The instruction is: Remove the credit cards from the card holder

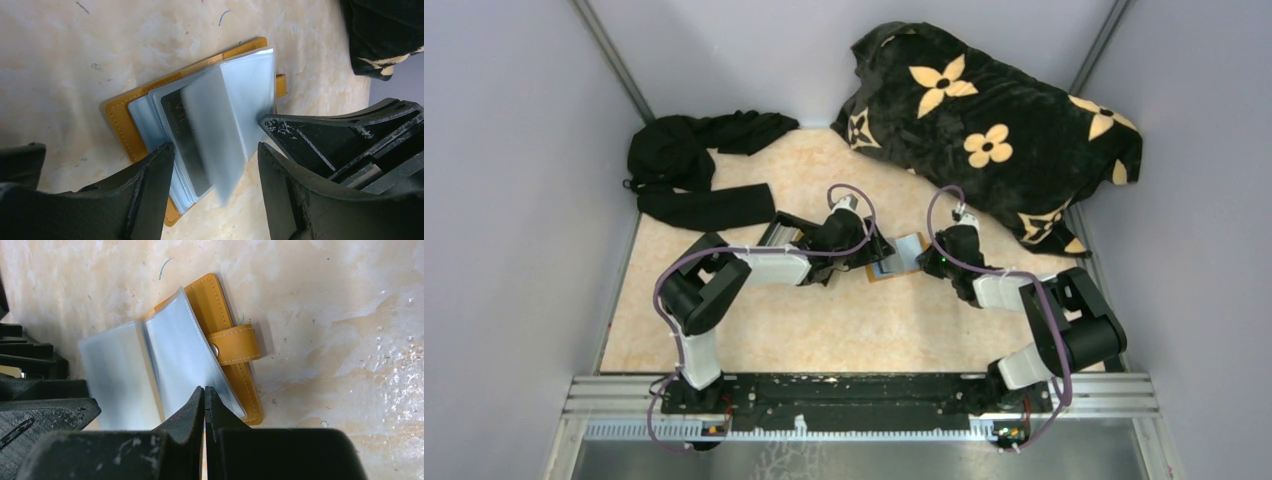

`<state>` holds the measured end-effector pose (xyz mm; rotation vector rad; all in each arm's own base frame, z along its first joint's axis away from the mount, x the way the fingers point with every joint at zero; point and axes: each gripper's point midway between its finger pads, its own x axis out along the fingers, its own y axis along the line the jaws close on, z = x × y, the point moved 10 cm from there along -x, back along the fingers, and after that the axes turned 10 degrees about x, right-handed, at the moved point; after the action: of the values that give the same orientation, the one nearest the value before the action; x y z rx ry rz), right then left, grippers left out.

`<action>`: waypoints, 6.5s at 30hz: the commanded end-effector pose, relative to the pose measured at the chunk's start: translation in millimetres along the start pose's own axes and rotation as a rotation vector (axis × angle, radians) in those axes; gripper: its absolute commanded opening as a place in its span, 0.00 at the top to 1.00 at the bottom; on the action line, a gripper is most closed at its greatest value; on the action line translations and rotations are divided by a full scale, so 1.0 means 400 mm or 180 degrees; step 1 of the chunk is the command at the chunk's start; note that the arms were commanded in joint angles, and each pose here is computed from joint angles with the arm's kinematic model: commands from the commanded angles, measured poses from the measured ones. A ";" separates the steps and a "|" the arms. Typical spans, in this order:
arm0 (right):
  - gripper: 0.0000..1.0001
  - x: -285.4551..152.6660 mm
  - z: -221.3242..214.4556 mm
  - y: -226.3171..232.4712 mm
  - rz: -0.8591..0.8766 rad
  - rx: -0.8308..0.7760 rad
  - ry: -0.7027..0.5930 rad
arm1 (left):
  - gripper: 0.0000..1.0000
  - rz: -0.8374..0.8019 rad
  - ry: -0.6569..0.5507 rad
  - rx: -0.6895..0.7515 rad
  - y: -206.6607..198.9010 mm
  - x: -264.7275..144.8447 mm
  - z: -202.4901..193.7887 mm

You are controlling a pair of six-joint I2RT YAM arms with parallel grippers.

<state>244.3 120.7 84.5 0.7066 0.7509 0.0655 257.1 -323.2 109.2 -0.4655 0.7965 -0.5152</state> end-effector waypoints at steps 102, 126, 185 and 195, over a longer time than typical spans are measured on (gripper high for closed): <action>1.00 -0.051 0.053 0.147 0.0586 -0.0466 0.0138 | 0.32 0.0221 -0.0134 0.0624 0.060 0.045 -0.033; 1.00 -0.015 0.050 0.226 0.0782 -0.0591 0.0272 | 0.33 0.0028 -0.1119 0.0670 -0.026 -0.153 0.105; 1.00 0.028 -0.020 0.095 0.0344 -0.0334 0.0327 | 0.32 -0.0470 -0.0089 0.0421 0.081 0.034 -0.009; 1.00 0.034 -0.028 0.079 0.0274 -0.0323 0.0357 | 0.50 -0.0727 0.0016 0.0276 0.093 0.040 -0.021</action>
<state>249.6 155.1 90.2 0.6327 0.8342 0.2143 273.5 -308.4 87.5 -0.4579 0.6726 -0.7356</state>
